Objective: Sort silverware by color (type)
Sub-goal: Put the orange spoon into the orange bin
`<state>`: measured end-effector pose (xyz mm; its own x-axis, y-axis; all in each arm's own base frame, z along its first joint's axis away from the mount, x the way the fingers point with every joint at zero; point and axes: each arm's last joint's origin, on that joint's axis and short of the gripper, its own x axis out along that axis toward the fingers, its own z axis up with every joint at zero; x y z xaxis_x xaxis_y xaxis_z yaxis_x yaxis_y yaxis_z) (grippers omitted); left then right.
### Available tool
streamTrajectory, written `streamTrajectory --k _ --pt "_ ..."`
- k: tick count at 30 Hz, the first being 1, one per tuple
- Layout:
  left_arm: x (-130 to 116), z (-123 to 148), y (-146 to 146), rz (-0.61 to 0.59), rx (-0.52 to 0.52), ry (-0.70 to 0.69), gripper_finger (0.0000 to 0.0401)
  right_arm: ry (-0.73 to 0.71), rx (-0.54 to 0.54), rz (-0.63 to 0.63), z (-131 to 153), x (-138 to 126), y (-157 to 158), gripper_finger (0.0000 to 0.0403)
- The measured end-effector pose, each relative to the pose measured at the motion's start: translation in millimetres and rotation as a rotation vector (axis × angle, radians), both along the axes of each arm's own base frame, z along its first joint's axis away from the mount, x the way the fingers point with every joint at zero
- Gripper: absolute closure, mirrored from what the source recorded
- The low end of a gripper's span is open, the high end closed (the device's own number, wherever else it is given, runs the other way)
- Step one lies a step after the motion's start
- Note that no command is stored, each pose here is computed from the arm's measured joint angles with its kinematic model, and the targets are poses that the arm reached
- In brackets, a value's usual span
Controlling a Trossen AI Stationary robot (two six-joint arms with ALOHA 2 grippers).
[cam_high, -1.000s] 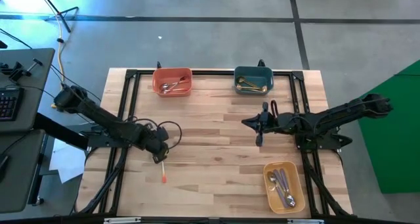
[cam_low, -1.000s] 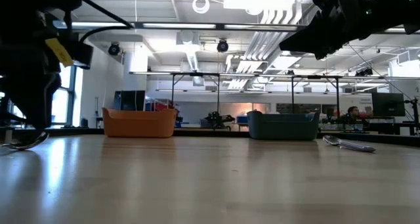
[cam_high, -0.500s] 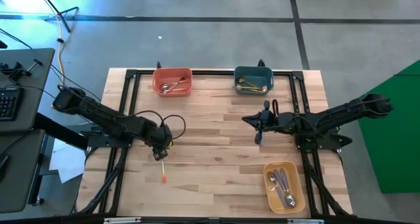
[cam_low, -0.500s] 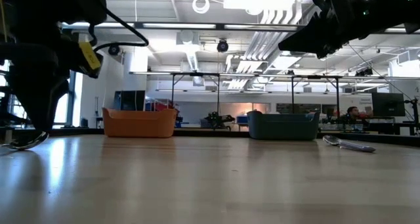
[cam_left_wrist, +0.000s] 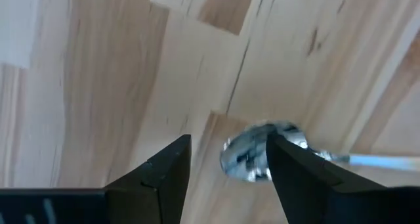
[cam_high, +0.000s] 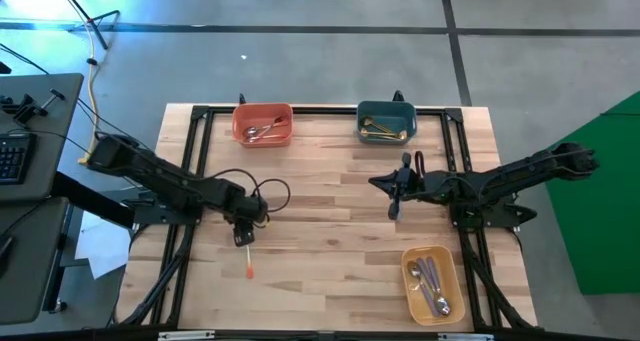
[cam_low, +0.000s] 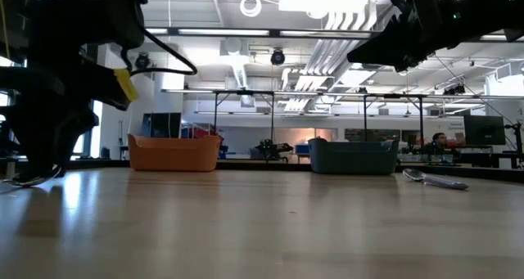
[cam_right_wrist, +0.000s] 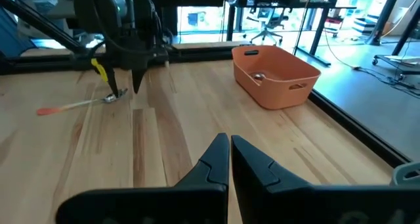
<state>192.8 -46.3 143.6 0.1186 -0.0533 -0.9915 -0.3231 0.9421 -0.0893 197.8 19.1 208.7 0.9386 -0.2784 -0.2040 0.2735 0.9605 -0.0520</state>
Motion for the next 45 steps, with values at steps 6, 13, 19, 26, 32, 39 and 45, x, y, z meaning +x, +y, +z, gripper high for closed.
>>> streamTrajectory --k 6,13,19,26,32,39,45 --pt "4.8 -6.1 3.2 -0.018 -0.014 0.012 0.0216 -0.032 -0.018 0.006 3.5 0.7 0.1 0.0402" --pt "4.4 -7.3 3.3 -0.060 -0.018 0.027 0.0280 -0.035 -0.035 0.009 4.3 0.8 0.2 0.0402" --pt "2.9 -0.1 1.6 -0.118 -0.081 -0.008 0.0386 -0.037 -0.034 0.009 4.5 0.8 0.2 0.0402" --pt "-1.6 13.9 5.7 -0.098 -0.041 -0.084 0.0393 -0.038 -0.034 0.009 4.5 0.8 0.1 0.0402" --pt "-4.8 30.2 16.2 0.055 0.079 -0.205 0.0396 -0.037 -0.034 0.009 4.5 0.8 0.2 0.0402" --pt "-10.8 52.8 44.2 0.365 0.274 -0.388 0.0398 -0.038 -0.034 0.008 4.6 0.8 0.1 0.0402" --pt "-20.7 75.6 81.1 0.530 0.397 -0.540 0.0400 -0.033 -0.052 0.012 4.6 0.8 0.1 0.0402"
